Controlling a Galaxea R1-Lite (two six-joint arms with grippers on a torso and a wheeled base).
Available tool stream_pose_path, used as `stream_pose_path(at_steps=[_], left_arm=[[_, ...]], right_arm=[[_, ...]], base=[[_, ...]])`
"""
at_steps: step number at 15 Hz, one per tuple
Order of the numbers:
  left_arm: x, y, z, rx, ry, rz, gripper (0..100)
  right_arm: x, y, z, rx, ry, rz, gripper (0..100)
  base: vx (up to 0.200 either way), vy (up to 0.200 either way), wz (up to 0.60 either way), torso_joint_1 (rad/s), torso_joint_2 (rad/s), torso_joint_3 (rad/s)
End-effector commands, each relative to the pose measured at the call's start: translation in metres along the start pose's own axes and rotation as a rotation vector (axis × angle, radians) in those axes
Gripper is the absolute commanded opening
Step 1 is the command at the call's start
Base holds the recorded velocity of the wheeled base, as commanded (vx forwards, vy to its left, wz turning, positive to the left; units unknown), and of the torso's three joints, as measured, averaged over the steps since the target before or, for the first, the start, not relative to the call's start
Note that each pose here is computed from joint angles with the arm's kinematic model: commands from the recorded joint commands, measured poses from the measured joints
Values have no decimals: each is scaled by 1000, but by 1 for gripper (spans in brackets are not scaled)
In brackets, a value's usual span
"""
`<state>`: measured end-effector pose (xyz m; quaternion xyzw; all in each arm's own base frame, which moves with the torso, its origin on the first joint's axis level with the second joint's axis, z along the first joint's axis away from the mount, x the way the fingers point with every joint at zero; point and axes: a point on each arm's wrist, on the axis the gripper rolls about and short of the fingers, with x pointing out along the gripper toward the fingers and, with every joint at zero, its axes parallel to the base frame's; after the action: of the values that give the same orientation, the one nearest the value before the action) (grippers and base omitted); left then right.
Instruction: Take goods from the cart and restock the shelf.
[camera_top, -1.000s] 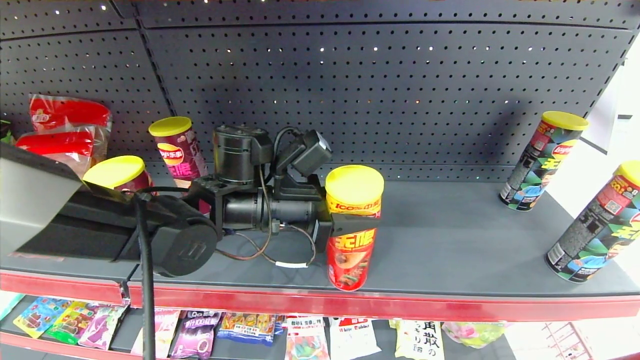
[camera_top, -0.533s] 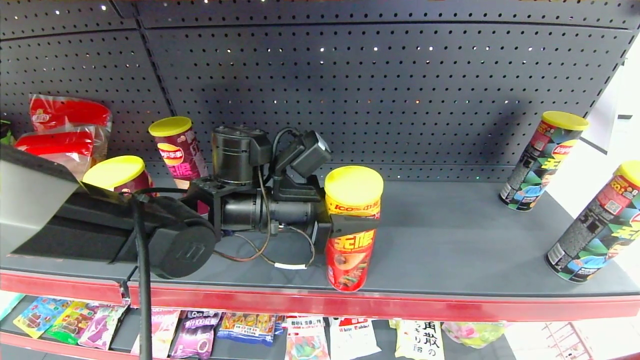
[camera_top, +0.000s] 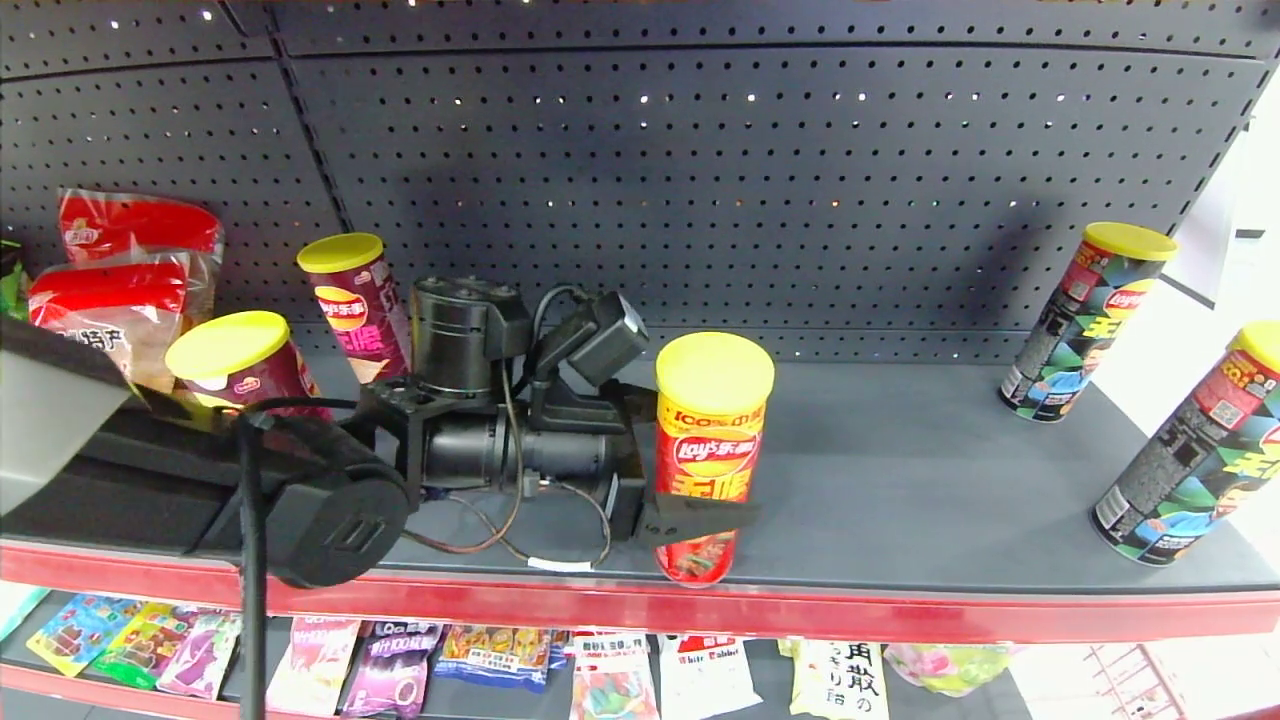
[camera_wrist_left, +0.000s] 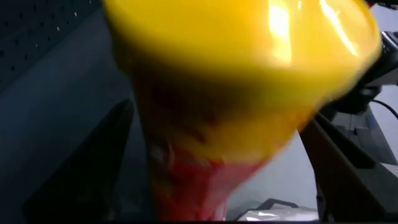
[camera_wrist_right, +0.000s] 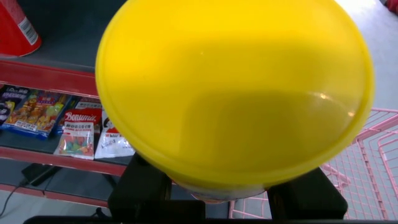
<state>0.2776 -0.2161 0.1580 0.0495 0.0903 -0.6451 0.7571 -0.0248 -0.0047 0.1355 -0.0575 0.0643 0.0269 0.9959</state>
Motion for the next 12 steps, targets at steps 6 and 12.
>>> stream_pose_path(at_steps=[6, 12], left_arm=[[-68, -42, 2, 4, -7, 177, 100], [-110, -77, 5, 36, -34, 333, 100]], right_arm=[[1, 0, -1, -1, 7, 10, 0], [4, 0, 3, -5, 25, 26, 0]], base=[[0, 0, 0, 0, 0, 0], [0, 0, 0, 0, 0, 0]])
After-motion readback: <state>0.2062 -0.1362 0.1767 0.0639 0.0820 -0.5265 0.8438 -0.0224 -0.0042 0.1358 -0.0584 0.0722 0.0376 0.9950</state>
